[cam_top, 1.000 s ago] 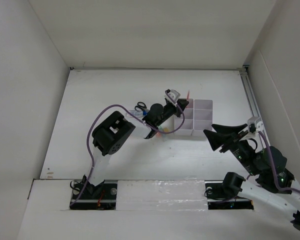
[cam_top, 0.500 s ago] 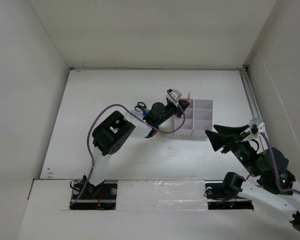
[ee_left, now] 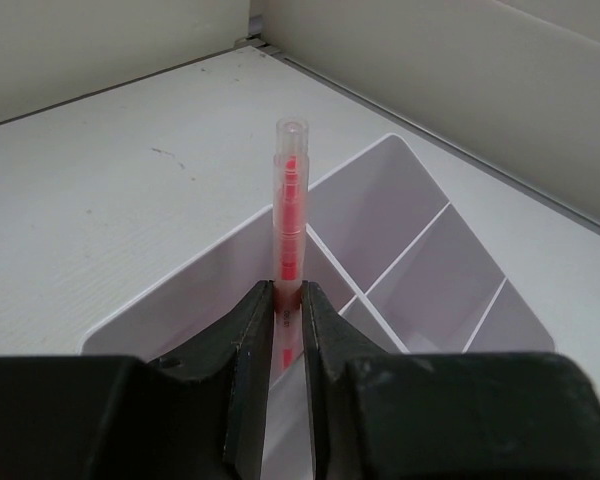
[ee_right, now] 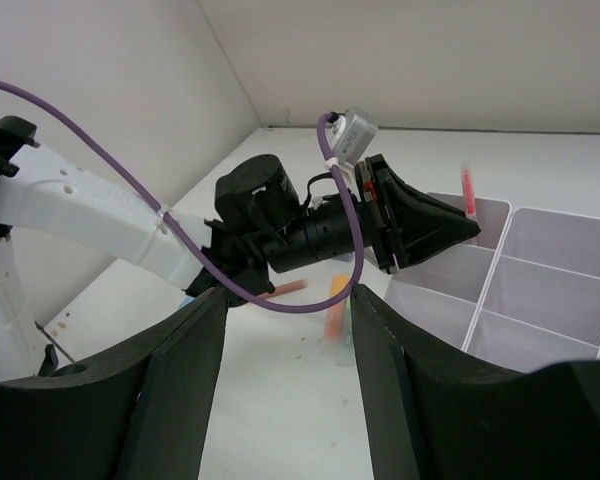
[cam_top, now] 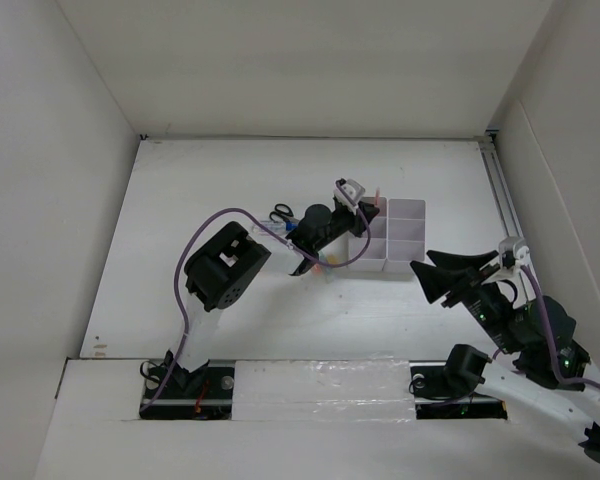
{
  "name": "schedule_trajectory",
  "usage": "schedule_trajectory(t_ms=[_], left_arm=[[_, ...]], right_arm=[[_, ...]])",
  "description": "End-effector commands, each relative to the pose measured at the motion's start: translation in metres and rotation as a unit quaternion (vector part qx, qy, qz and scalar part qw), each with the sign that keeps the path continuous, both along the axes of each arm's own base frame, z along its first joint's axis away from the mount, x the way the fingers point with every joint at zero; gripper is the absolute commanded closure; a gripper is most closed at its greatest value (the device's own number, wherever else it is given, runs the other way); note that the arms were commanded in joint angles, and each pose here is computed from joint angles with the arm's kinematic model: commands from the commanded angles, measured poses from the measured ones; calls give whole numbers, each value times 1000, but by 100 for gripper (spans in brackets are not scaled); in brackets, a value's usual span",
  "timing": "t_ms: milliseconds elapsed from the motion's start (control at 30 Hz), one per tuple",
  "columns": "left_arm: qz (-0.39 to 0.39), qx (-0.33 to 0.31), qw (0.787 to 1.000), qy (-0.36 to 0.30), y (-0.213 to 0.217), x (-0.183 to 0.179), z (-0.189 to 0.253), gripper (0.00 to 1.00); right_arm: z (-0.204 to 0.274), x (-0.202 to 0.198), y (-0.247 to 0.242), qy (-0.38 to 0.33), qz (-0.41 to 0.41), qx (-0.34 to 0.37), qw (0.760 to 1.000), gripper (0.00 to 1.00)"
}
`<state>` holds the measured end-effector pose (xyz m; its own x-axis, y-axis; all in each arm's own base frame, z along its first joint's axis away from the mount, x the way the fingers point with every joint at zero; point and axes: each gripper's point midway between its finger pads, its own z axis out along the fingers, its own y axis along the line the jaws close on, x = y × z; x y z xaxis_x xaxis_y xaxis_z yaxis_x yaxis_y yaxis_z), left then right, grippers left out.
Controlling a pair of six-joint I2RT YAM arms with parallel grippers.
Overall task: Sort the stationery into containers
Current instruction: Place the stationery into the container
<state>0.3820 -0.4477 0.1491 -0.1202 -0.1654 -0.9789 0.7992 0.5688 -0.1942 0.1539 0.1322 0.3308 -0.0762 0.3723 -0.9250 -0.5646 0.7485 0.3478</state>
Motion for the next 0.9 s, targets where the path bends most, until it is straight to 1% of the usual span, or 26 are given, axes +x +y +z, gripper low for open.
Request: schedule_trajectory(t_ms=[0,100,167,267,333,400,567,700,733,800,833,867], left_arm=[[-13,-31,999,-24,-10,0,33,87],[-13,-27,999,-21,-10,0,31,87],[-13,-31,999,-24,-11,1,35,84],[-13,-31,999,-24,-11,1,35,84],[-13,-31,999,-24,-11,1,35,80],[-13,-27,999,-21,-10,0,31,80],[-13,-31,999,-24,-6,-4,38,80],[-8,-38,999,-30,-2,-6,46,69],[-8,-42,999,-34,-1,-6,52,65],[-8,-38,999,-30,0,-7,48,39],[-8,-39,999,-31,2,-9,50,35],[-8,-42,999,-34,3,-10,55,35]], right_arm=[[5,1,-7,-3,-13,18,1000,42],[5,1,-7,-3,-13,18,1000,42],[7,-1,-9,-5,-13,22,1000,42],[7,0,-10,-4,-17,22,1000,42],[7,0,-10,-4,-17,22,1000,42],[7,0,-10,-4,-17,22,1000,43],[3,1,-9,-2,-17,18,1000,43],[4,2,-7,-2,-17,18,1000,43],[4,2,-7,-2,-17,18,1000,43],[4,2,-7,-2,-17,18,1000,43],[4,2,-7,-2,-17,18,1000,43],[4,2,-7,-2,-17,18,1000,43]])
